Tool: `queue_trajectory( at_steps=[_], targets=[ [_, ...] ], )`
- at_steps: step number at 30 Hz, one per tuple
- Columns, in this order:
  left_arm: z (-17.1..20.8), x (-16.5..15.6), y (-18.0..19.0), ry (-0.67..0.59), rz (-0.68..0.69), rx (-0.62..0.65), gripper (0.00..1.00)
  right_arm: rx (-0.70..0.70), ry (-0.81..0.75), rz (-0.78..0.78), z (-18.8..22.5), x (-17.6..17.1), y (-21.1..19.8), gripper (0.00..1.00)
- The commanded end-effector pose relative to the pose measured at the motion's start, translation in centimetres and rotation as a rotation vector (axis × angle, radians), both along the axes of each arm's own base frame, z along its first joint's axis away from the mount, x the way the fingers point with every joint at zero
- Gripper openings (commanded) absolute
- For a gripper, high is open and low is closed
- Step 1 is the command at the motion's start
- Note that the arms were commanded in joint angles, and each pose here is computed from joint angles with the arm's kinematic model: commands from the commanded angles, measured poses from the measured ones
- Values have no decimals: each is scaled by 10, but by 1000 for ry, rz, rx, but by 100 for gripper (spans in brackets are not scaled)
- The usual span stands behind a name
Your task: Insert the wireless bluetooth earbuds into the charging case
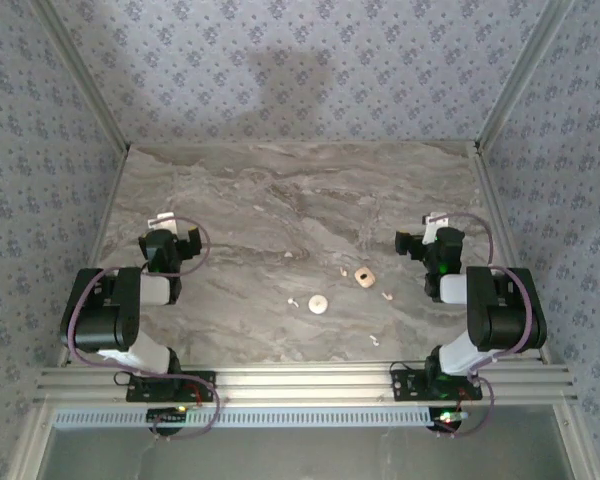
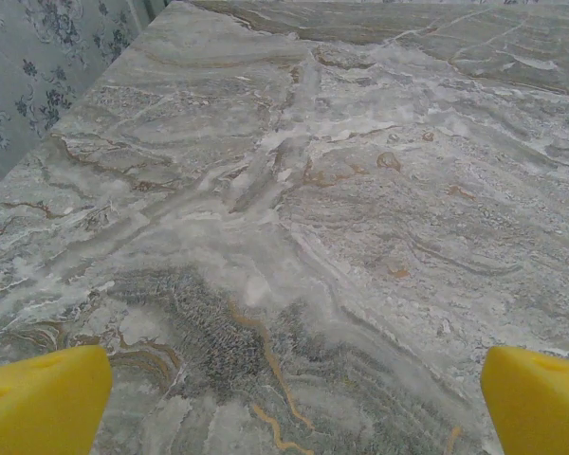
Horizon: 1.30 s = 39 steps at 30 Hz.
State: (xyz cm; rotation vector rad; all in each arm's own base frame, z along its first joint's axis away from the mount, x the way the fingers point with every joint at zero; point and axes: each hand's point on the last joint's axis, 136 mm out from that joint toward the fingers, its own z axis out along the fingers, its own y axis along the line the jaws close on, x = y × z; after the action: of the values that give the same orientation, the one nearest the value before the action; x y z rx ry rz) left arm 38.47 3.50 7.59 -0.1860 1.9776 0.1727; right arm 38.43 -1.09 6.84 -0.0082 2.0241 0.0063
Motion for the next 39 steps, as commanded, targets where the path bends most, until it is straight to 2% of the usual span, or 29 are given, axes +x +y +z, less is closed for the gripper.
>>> queue_trajectory(
  at_steps=[1, 22, 26, 29, 34, 37, 39],
  targets=[
    [16, 7, 0, -51, 11, -8, 100, -2, -46, -11, 15, 7, -2, 100],
    [16, 7, 0, -53, 9, -7, 100, -5, -47, -18, 15, 6, -3, 100],
    [33, 17, -14, 11, -51, 28, 89, 3, -35, -62, 36, 1, -10, 100],
    [52, 20, -38, 92, -133, 49, 82, 69, 125, -64, 51, -12, -5, 100],
    [76, 7, -84, 153, -248, 12, 79, 144, 345, -3, 76, -47, 26, 100],
    [83, -12, -106, 220, -276, -66, 75, 174, 437, 38, 90, -72, 56, 100],
    [87, -28, -118, 252, -276, -164, 75, 139, 524, 50, 91, -92, 74, 100]
  ],
)
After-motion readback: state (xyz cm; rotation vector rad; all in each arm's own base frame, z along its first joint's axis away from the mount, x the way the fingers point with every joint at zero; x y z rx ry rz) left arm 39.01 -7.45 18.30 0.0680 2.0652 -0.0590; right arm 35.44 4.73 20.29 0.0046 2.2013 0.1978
